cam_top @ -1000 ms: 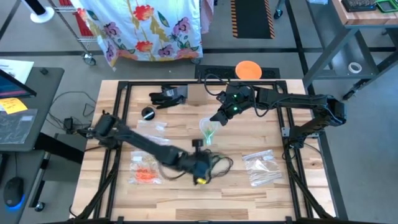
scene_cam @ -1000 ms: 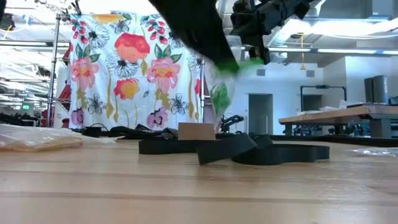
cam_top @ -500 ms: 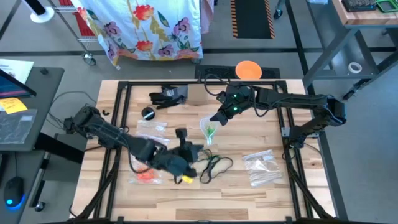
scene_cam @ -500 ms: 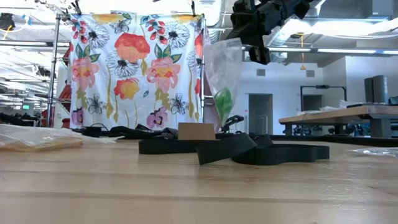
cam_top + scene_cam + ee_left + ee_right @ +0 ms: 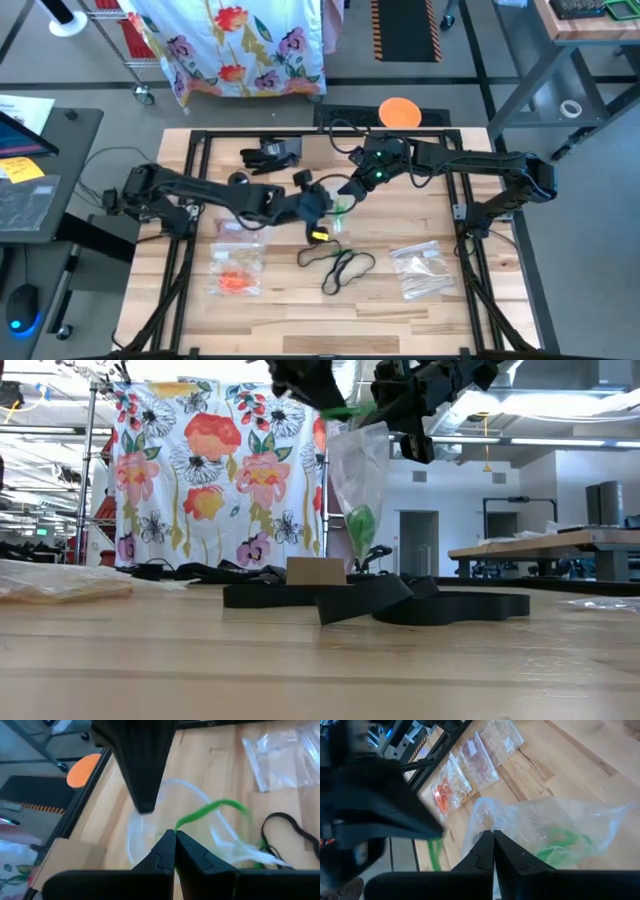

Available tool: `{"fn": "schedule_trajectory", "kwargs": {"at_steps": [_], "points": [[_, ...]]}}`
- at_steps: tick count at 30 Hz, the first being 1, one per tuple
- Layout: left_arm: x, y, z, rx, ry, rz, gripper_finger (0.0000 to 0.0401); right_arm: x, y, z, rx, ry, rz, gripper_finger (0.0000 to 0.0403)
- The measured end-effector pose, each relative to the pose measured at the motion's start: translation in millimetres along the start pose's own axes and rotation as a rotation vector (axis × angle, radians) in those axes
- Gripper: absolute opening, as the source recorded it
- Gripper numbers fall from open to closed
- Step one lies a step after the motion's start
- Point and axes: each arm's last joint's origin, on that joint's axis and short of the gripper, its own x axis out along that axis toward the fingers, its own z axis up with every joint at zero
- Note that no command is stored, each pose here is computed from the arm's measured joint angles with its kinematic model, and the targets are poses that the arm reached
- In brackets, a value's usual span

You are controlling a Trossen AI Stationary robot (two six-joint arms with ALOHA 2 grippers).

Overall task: Sort rubber bands
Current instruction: Put the green rubber band into the transparent zip bag, then close the transparent zip bag

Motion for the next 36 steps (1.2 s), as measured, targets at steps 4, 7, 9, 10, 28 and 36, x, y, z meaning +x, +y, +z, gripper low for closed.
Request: {"fn": "schedule_trajectory", "kwargs": {"at_steps": [4, 7, 9, 10, 28, 36], "points": [[15.4, 3.0, -1.2, -0.001, 0.008, -0.047, 0.0000, 0.0, -0.1, -0.3, 0.001, 0.003, -0.002, 0.0000], [28.5, 3.0, -3.7, 0.014, 0.018, -0.060, 0.0000, 0.0, 0.0, 0.0, 0.000, 0.000, 0.000, 0.0000], [35.8, 4.4, -6.0, 0.019, 0.031, -0.051, 0.0000, 0.0, 0.0, 0.1, 0.000, -0.001, 0.000, 0.0000], [38.4, 5.5, -5.9, 0.013, 0.028, -0.047, 0.0000, 0.0, 0.2, 0.2, -0.001, -0.002, 0.001, 0.0000], [43.2, 8.6, -0.1, -0.051, -0.038, 0.036, 0.0150, -1.0, 0.6, 1.2, 0.000, -0.012, 0.002, 0.0000], [18.5, 7.6, 4.3, -0.023, -0.048, 0.029, 0.0174, -0.2, 1.1, 0.3, 0.000, 0.000, 0.012, 0.0000]]}}
